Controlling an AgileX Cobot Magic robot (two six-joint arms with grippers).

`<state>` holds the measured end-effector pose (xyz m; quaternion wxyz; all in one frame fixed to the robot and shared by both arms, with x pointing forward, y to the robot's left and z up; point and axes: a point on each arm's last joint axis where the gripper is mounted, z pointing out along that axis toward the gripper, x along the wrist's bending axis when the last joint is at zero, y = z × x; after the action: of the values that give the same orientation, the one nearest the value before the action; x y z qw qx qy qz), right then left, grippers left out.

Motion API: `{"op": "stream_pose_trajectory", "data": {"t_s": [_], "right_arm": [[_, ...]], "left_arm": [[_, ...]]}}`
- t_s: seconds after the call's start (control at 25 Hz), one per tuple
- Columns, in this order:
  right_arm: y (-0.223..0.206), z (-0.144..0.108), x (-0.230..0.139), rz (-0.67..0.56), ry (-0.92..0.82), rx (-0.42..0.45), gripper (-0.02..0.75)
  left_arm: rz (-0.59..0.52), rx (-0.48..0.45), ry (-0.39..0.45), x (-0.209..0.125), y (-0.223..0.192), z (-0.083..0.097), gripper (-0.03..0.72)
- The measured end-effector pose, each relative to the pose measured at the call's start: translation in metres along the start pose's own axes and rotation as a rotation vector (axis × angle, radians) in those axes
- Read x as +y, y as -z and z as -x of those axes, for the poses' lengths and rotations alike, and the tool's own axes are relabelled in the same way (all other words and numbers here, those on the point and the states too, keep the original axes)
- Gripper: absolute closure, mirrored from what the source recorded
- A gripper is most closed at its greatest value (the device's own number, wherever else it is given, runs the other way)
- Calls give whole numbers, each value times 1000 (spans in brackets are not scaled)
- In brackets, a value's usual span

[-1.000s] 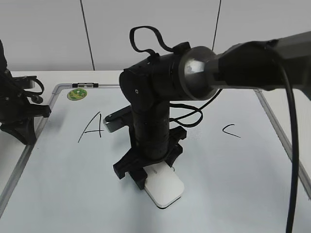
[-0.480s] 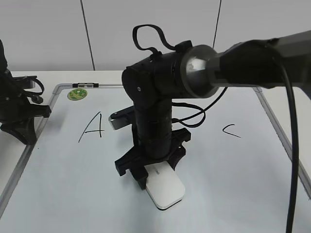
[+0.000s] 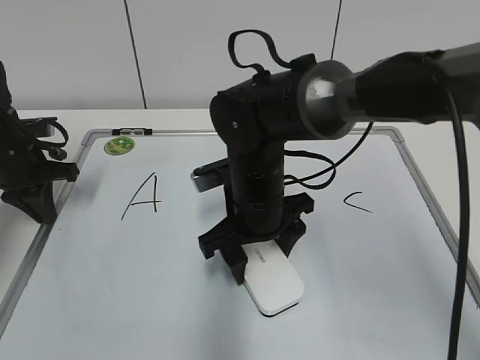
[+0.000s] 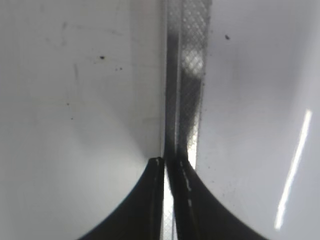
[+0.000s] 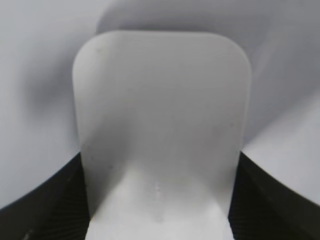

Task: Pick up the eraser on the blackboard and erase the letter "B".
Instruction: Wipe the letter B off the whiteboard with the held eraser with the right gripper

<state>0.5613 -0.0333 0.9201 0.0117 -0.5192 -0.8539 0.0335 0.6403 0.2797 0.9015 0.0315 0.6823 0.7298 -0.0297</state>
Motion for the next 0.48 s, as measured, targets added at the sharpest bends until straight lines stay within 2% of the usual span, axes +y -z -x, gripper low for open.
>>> {"op": "stream_pose_trajectory", "data": {"t_s": [0.48], "right_arm": [[0,67,7,-18,-117,-63,214]], "left_arm": [[0,1,0,0,0,0,662]]}}
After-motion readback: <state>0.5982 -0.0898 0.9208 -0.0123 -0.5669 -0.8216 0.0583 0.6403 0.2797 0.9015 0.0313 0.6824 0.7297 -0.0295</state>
